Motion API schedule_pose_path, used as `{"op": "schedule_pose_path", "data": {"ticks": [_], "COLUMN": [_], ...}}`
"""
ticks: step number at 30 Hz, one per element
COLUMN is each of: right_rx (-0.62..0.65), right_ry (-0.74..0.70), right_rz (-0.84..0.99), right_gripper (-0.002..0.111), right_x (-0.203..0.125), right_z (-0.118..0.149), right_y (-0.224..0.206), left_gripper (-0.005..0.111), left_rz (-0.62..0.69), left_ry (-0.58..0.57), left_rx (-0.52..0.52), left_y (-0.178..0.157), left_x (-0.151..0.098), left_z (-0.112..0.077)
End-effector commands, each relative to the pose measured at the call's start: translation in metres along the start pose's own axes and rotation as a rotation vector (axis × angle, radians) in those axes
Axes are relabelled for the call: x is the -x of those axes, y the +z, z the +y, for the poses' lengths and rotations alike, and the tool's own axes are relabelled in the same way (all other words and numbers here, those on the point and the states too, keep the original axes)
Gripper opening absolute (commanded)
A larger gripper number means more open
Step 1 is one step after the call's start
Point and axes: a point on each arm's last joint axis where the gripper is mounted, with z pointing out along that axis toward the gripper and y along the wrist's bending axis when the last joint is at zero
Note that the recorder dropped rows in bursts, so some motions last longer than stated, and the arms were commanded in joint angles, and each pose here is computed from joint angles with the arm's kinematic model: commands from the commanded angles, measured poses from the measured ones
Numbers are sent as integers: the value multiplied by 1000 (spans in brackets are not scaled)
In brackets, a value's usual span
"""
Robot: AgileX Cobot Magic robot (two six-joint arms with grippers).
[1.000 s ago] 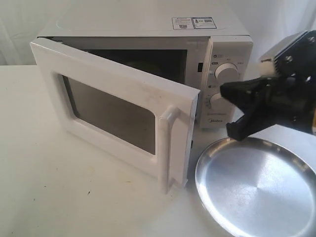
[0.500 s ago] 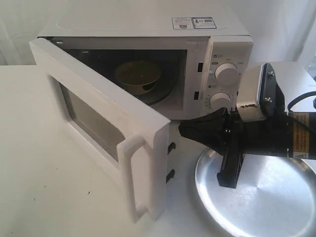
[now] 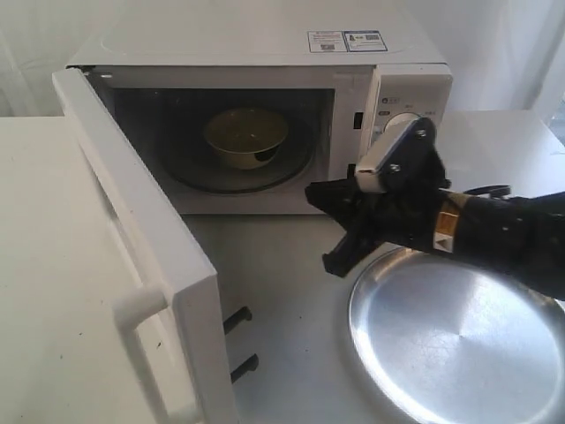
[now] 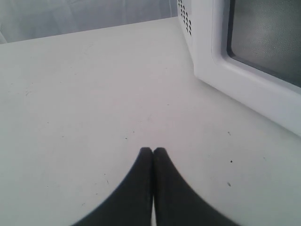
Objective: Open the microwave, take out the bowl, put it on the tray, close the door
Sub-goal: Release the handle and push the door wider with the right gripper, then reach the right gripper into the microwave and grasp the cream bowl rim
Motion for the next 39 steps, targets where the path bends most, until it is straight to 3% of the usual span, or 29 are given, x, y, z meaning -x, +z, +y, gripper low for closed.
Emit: {"op": "schedule_pose_path", "data": {"ticks": [1,6,8,10,12,15,17,28,36,39], "right_rx": [-15,-107,-113,-107,-106,-102,-108,-151,-127,-118], "right_ry": [-104,-192,-297,-364,-444,-526,-532,-537,-566,-575], "right_rz": [14,194,230,228,218,183,182,287,375,380], "right_gripper": [0,0,1,7,23,57,65,55,49,37], "right_x": [-2,13,20,25,30,35,36,25,13,13], "right_z": [-4,-14,-17,-17,-19,-21,-25,-48,-41,-37], "right_y": [45,95,105,109,112,117,124,161,176,181], "left_gripper": [0,0,0,0,0,0,0,0,0,0], "left_rz": [0,0,0,0,0,0,0,0,0,0], "left_ry": [-9,-9,-9,-9,-9,-9,-9,-9,-9,-9], "left_rx": [-2,-2,-2,-2,-2,-2,-2,-2,-2,-2], "left_y": [0,0,0,0,0,0,0,0,0,0], "left_x": [-1,-1,-1,-1,-1,-1,-1,-1,-1,-1], "left_z": [0,0,0,0,0,0,0,0,0,0]}}
